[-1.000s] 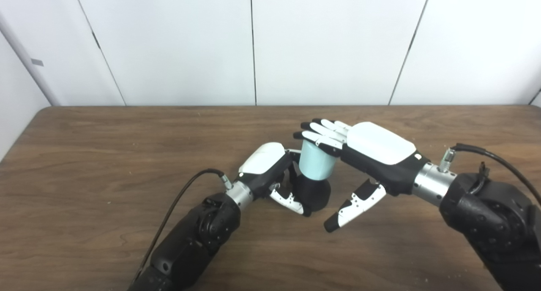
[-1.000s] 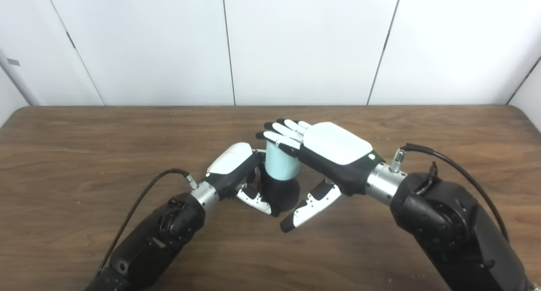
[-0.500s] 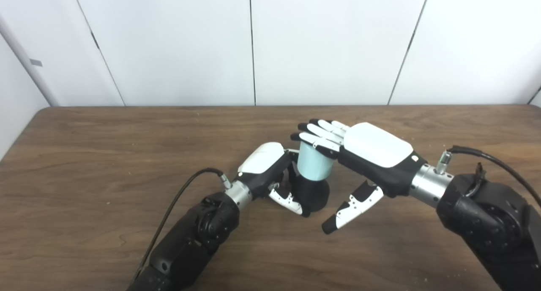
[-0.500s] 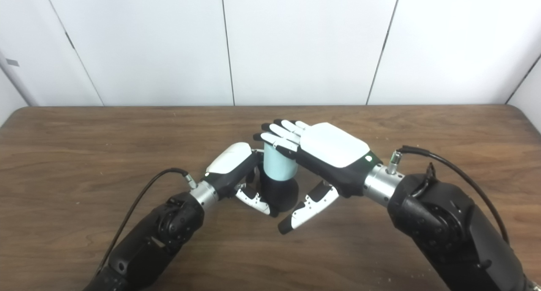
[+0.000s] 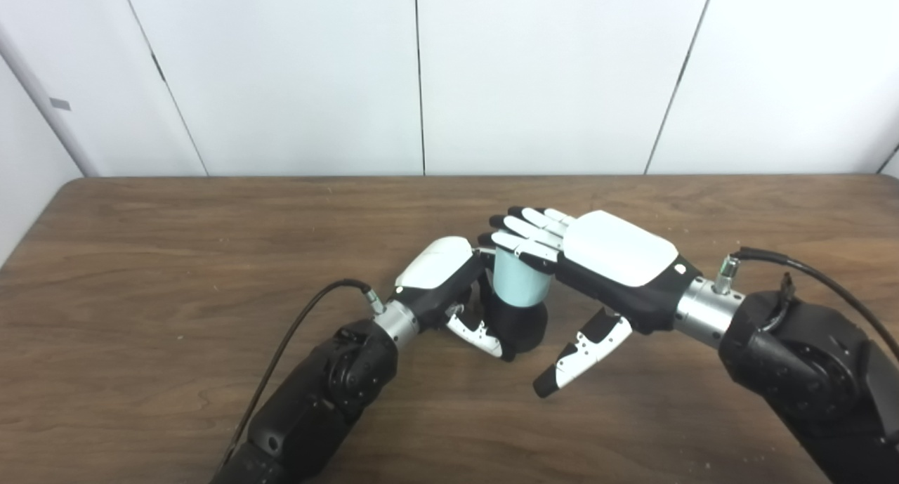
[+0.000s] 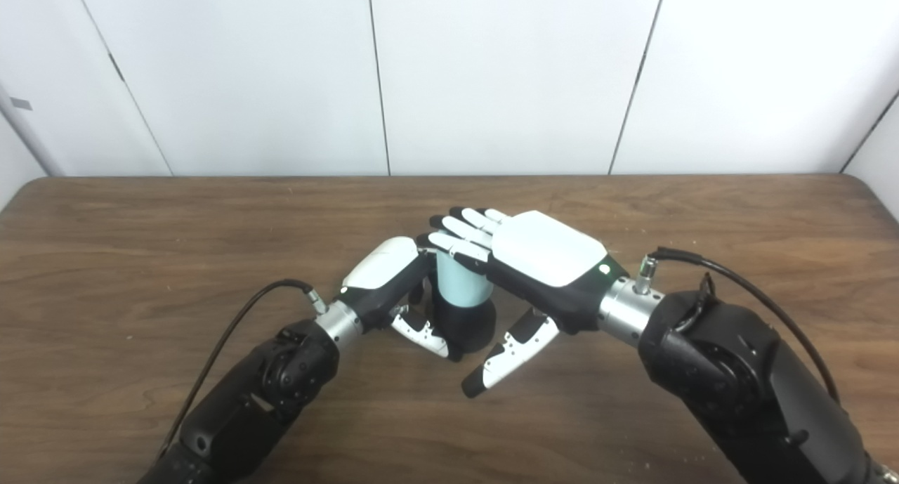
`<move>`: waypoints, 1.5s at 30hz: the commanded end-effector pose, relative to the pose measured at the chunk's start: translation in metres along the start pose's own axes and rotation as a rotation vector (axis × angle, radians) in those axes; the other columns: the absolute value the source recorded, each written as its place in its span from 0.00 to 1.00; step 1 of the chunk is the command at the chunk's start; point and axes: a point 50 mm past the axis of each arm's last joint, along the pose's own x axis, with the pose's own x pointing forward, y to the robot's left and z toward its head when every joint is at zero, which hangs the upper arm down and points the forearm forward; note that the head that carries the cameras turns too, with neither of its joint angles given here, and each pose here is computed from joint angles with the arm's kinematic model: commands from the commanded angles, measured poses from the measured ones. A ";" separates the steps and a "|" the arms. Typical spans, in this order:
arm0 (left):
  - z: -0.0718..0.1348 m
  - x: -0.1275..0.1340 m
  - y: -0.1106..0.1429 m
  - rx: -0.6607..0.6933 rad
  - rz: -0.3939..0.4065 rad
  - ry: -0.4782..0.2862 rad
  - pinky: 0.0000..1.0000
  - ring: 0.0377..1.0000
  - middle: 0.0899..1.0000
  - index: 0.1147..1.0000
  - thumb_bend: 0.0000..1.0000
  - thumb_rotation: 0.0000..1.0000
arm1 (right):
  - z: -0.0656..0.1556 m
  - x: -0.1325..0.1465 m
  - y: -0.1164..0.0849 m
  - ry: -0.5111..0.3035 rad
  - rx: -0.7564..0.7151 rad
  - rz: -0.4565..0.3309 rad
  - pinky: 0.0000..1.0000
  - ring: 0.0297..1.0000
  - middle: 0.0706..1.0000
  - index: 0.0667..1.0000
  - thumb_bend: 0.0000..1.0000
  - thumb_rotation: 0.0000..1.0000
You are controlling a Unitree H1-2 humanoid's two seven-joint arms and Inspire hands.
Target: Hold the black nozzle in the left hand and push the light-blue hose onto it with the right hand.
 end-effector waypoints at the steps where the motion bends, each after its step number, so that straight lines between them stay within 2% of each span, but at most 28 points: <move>1: -0.027 -0.015 -0.011 0.060 -0.097 0.117 0.54 0.48 0.41 0.43 0.53 0.00 | -0.001 -0.003 0.030 -0.020 0.041 0.193 1.00 1.00 0.99 0.96 0.78 0.68; 7: -0.027 -0.014 -0.011 0.058 -0.097 0.121 0.54 0.48 0.41 0.43 0.53 0.00 | -0.001 -0.004 0.030 -0.004 0.055 0.182 1.00 1.00 0.99 0.95 0.78 0.68; 11: -0.027 -0.015 -0.011 0.057 -0.096 0.123 0.53 0.47 0.39 0.44 0.52 0.00 | -0.006 -0.004 0.020 0.008 0.094 0.141 1.00 1.00 0.99 0.95 0.78 0.68; 13: -0.027 -0.016 -0.010 0.056 -0.095 0.122 0.53 0.47 0.40 0.44 0.53 0.00 | -0.010 -0.003 0.010 0.015 0.125 0.058 0.95 0.97 0.98 0.94 0.75 0.65; 14: -0.027 -0.015 -0.011 0.055 -0.095 0.123 0.53 0.47 0.40 0.44 0.53 0.00 | -0.010 -0.003 0.005 0.022 0.155 -0.024 0.92 0.95 0.97 0.93 0.73 0.62; 15: -0.028 -0.015 -0.011 0.054 -0.094 0.123 0.53 0.47 0.40 0.44 0.53 0.00 | -0.009 -0.002 0.002 0.028 0.176 -0.079 0.84 0.90 0.94 0.92 0.69 0.51; 17: -0.028 -0.015 -0.012 0.054 -0.093 0.123 0.53 0.47 0.40 0.44 0.53 0.00 | -0.007 -0.002 -0.002 0.046 0.219 -0.186 0.79 0.87 0.93 0.91 0.67 0.44; 19: -0.028 -0.014 -0.013 0.053 -0.092 0.123 0.53 0.47 0.40 0.44 0.53 0.00 | -0.009 -0.002 -0.007 0.075 0.270 -0.316 0.73 0.86 0.92 0.90 0.67 0.29; 21: -0.027 -0.014 -0.013 0.053 -0.092 0.125 0.53 0.47 0.40 0.44 0.53 0.00 | -0.014 -0.002 -0.012 0.108 0.302 -0.413 0.70 0.84 0.90 0.90 0.67 0.24; 23: -0.027 -0.013 -0.013 0.052 -0.093 0.126 0.52 0.46 0.39 0.44 0.52 0.00 | -0.019 -0.003 -0.016 0.133 0.324 -0.455 0.66 0.82 0.89 0.91 0.68 0.22; 29: -0.028 -0.015 -0.013 0.052 -0.091 0.126 0.50 0.46 0.40 0.44 0.53 0.00 | -0.040 -0.006 -0.023 0.203 0.464 -0.526 0.63 0.80 0.90 0.99 0.71 0.23; 38: -0.028 -0.015 -0.012 0.050 -0.089 0.132 0.52 0.48 0.40 0.44 0.53 0.00 | -0.055 -0.014 -0.015 0.251 0.574 -0.561 0.57 0.76 0.91 1.00 0.76 0.25; 42: -0.029 -0.017 -0.010 0.052 -0.083 0.130 0.50 0.47 0.41 0.43 0.53 0.00 | -0.058 -0.020 -0.008 0.244 0.644 -0.541 0.57 0.75 0.89 0.97 0.77 0.26; 45: -0.030 -0.018 -0.010 0.048 -0.078 0.128 0.48 0.46 0.40 0.44 0.53 0.00 | -0.060 -0.024 0.001 0.244 0.724 -0.540 0.57 0.73 0.84 0.89 0.74 0.31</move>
